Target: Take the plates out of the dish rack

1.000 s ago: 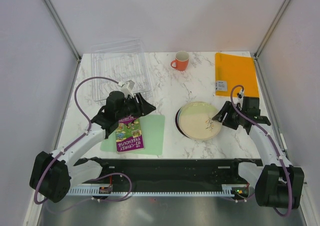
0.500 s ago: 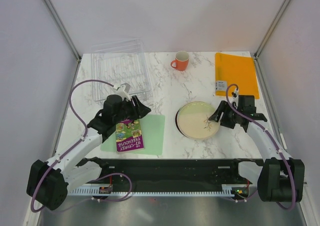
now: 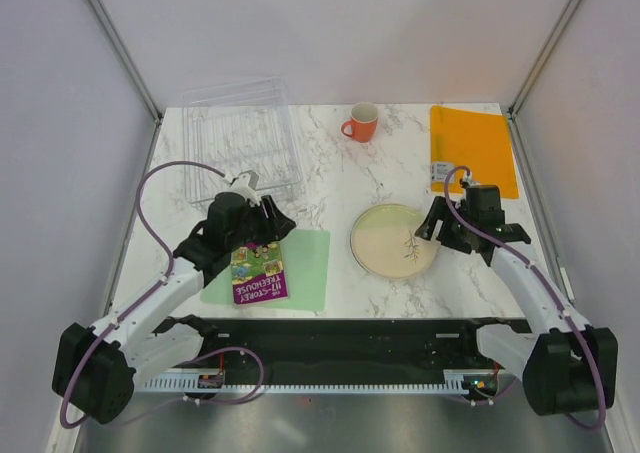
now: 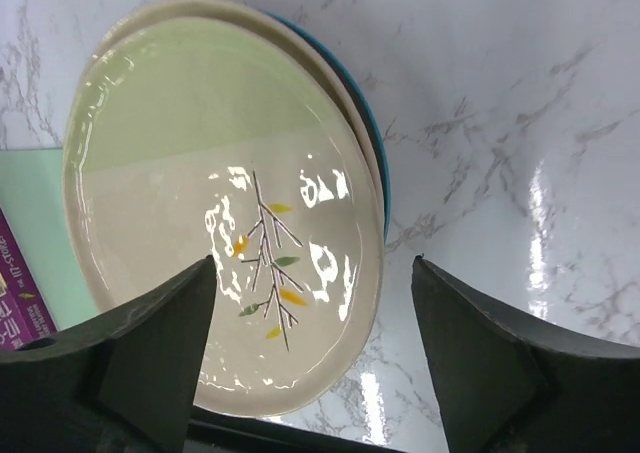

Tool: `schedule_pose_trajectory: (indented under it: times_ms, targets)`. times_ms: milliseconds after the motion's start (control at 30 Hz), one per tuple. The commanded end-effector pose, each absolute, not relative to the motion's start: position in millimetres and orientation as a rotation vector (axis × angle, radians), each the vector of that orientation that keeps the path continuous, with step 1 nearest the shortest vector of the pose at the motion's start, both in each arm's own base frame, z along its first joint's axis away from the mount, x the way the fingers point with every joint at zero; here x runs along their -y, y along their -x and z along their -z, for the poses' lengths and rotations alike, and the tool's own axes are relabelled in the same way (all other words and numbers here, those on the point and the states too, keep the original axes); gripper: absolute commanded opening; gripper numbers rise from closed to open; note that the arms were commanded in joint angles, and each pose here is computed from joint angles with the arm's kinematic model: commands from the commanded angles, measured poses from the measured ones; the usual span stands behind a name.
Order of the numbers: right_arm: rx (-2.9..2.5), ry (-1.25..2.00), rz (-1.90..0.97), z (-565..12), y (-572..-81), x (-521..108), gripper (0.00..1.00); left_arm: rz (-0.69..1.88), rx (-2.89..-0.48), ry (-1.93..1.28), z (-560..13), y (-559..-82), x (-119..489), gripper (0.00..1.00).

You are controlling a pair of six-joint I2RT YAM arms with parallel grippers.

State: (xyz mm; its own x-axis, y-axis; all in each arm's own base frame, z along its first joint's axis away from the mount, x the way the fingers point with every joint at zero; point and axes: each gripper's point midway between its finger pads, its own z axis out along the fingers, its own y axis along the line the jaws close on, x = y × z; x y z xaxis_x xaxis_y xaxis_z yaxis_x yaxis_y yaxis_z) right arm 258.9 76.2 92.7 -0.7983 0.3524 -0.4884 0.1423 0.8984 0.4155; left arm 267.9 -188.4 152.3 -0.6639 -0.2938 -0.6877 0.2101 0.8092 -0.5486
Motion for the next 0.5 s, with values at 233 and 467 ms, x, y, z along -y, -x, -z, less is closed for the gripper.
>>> schedule_pose_trajectory:
  times_ms: [233,467]
  targets:
    - [-2.206,-0.272,-0.244,-172,-285,-40,0.98,0.512,-2.015,-0.031,-208,-276,149,1.00]
    - [-1.940,-0.247,-0.155,-188,-297,-24,0.98,0.314,-1.783,0.011,-262,-267,99,1.00]
